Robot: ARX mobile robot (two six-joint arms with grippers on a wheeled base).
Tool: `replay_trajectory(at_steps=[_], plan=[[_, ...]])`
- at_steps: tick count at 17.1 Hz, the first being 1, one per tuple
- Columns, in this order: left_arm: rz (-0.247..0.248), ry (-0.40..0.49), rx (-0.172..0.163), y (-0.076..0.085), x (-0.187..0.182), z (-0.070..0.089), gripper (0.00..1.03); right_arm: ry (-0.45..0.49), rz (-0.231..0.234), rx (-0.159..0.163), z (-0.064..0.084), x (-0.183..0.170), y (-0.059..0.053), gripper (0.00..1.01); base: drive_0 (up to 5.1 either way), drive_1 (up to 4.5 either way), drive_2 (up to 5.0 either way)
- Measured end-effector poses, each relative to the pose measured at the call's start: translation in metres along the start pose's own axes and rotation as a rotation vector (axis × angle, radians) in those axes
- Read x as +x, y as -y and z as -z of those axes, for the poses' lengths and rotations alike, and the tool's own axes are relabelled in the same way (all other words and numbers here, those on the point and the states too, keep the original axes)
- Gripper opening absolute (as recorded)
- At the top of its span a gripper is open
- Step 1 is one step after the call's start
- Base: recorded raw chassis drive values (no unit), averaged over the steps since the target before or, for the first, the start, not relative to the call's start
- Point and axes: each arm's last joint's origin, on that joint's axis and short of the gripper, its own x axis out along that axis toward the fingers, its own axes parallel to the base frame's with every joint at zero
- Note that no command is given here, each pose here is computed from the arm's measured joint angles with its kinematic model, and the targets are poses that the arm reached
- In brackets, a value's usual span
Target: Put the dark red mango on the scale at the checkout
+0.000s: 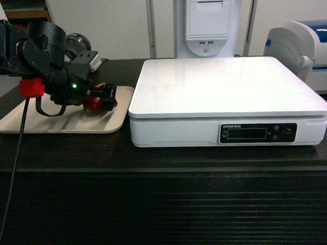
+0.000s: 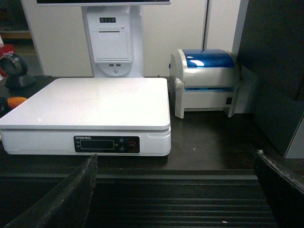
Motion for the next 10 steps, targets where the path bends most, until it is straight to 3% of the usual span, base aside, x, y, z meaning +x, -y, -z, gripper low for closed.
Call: replay_trajectory(at_steps=[3,8,10], plan=[[0.007,0.024,0.017,0.0,0.001,-0.001,0.65,0.0,0.0,0.0,0.0,0.0,0.0,0.98,0.0,0.0,0.0],[0.0,0.029,0.033,0.008,-0.012,0.006,0.62,0.0,0.0,0.0,0.0,0.0,0.0,0.98,0.0,0.0,0.0],[-0.016,0.068,0.039,0.016,-0.035,0.002,0.61,0.0,0.0,0.0,0.0,0.0,0.0,0.98,0.0,0.0,0.0]])
